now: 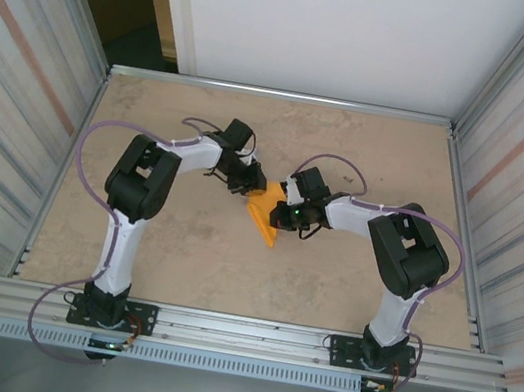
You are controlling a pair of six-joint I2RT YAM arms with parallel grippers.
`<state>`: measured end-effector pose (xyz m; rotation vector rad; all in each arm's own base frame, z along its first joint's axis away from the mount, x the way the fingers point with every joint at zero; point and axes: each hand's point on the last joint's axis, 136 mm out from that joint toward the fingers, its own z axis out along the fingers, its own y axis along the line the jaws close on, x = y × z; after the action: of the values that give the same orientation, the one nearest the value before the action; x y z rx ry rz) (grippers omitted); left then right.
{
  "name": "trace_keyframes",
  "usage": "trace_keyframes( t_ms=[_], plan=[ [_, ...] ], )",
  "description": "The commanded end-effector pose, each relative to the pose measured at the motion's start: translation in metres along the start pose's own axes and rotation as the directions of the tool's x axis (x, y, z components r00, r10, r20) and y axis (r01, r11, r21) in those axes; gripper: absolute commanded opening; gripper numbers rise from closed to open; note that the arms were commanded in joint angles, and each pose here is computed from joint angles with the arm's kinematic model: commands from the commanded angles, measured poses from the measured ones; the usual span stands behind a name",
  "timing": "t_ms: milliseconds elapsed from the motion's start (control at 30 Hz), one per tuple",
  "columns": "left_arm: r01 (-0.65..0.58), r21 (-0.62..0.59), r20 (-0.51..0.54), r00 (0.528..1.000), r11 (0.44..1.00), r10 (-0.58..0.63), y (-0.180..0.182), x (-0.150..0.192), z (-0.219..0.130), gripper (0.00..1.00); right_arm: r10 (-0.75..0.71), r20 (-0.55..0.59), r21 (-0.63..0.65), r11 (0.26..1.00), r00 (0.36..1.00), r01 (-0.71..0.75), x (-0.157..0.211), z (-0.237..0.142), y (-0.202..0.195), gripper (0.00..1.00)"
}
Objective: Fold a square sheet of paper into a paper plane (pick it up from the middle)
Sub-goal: Third fold the triangle at the center of the table.
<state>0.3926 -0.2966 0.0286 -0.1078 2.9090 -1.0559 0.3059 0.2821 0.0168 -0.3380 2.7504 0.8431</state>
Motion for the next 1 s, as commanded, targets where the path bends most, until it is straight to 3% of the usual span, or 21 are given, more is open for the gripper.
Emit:
trace_keyframes(
  t_ms=[0, 200, 533, 967],
  plan=[
    [-0.046, 0.045, 0.074, 0.996, 0.998, 0.043, -0.033, -0.001, -0.034, 0.19, 0.058, -0.067, 0.048, 0.997, 0.996, -0.055, 0.018, 0.011, -0.018, 0.05],
    [-0.011, 0.083, 0.085, 0.996, 0.997, 0.004, -0.033, 0.025, -0.045, 0.20, 0.059, -0.069, 0.045, 0.997, 0.996, -0.056, 0.016, 0.010, -0.016, 0.05],
    [0.066, 0.046, 0.000, 0.998, 0.997, -0.066, -0.018, 0.077, -0.021, 0.14, 0.068, -0.077, 0.050, 0.997, 0.995, -0.064, 0.016, 0.011, -0.017, 0.06],
    [0.087, 0.019, -0.038, 0.996, 0.996, -0.086, -0.012, 0.081, -0.001, 0.13, 0.070, -0.085, 0.052, 0.996, 0.994, -0.065, 0.016, 0.012, -0.017, 0.07]
  ],
)
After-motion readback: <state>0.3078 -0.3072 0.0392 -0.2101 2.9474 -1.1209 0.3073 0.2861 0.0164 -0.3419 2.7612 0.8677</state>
